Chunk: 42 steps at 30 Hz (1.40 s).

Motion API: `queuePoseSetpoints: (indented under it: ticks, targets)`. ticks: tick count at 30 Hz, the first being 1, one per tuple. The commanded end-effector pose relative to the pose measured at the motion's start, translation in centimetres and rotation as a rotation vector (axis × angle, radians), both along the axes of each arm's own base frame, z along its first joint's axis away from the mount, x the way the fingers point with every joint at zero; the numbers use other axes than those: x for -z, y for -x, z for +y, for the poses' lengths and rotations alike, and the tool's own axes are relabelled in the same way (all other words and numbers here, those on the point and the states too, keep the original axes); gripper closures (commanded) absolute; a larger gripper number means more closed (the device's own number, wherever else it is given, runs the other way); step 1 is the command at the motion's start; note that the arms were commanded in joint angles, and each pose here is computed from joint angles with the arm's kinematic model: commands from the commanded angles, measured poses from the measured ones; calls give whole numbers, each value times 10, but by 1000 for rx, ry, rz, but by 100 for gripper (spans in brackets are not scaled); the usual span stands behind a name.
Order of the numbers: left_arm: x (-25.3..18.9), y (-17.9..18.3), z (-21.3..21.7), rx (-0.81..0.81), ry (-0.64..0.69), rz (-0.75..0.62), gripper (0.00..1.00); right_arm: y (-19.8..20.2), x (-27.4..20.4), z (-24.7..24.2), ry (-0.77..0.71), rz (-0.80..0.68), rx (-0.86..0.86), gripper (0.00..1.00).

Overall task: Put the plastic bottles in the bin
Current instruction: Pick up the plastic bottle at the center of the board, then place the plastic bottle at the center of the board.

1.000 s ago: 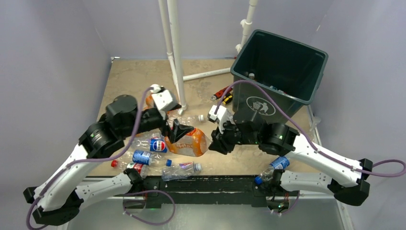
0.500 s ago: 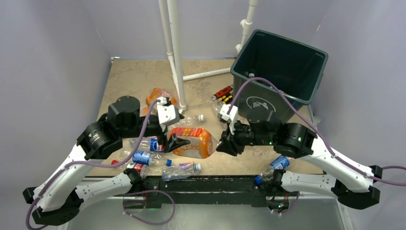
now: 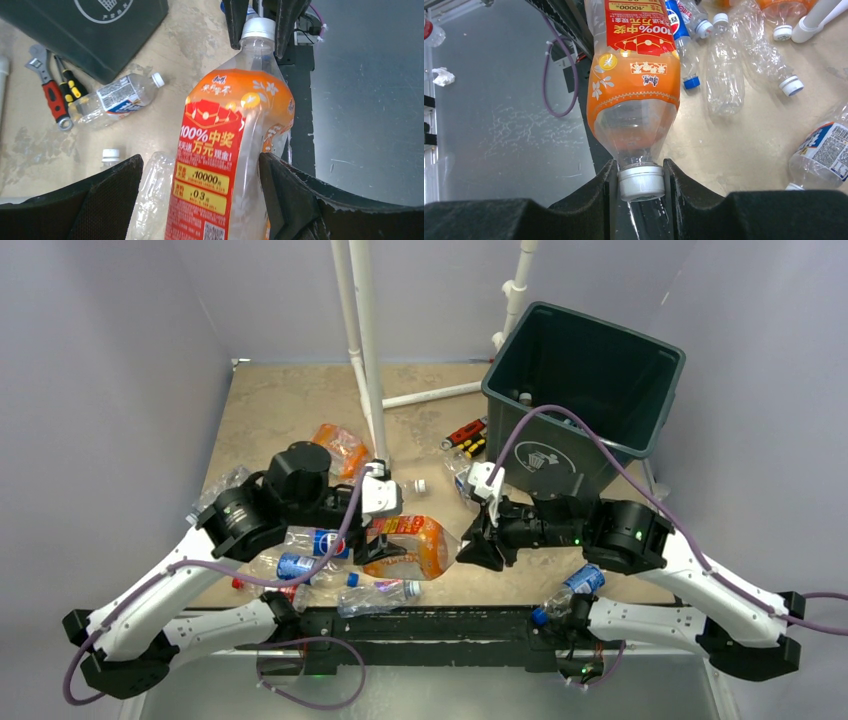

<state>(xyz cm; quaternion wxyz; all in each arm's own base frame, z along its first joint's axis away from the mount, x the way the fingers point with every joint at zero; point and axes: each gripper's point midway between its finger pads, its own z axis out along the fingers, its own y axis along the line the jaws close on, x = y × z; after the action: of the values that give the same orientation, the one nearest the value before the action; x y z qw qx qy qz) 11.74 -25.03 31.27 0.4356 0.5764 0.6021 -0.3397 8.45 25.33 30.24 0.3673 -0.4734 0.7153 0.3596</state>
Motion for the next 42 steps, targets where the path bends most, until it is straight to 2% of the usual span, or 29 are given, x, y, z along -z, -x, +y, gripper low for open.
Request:
queuePoseSetpoints:
  ticks: [1, 8, 11, 18, 22, 26, 29, 33, 36, 42]
  targets:
    - [-9, 1, -13, 56, 15, -33, 16, 3, -16, 7, -40, -30, -46, 100]
    - [16, 4, -23, 78, -16, 38, 17, -3, -32, 14, -83, -71, -46, 100]
    - [26, 6, -25, 82, -26, 70, 21, -6, -43, 17, -119, -99, -37, 100]
    - [42, 14, -31, 112, -4, 131, 40, -13, -53, 25, -169, -138, -30, 100]
    - [39, 18, -34, 135, 28, 129, 55, -16, -50, 28, -163, -138, -25, 100]
    - [29, 16, -38, 140, 76, 104, 64, -23, -49, 26, -179, -155, 22, 100]
    - [26, 10, -40, 105, 106, 84, 65, -33, -45, 26, -201, -155, 90, 100]
    - [29, -2, -41, 21, 168, 72, 50, -54, -28, 23, -189, -154, 224, 100]
    - [26, -3, -44, -6, 247, 83, 42, -54, -21, 26, -204, -144, 228, 100]
    - [33, -3, -52, -14, 319, 147, 46, -51, -27, 33, -281, -139, 211, 100]
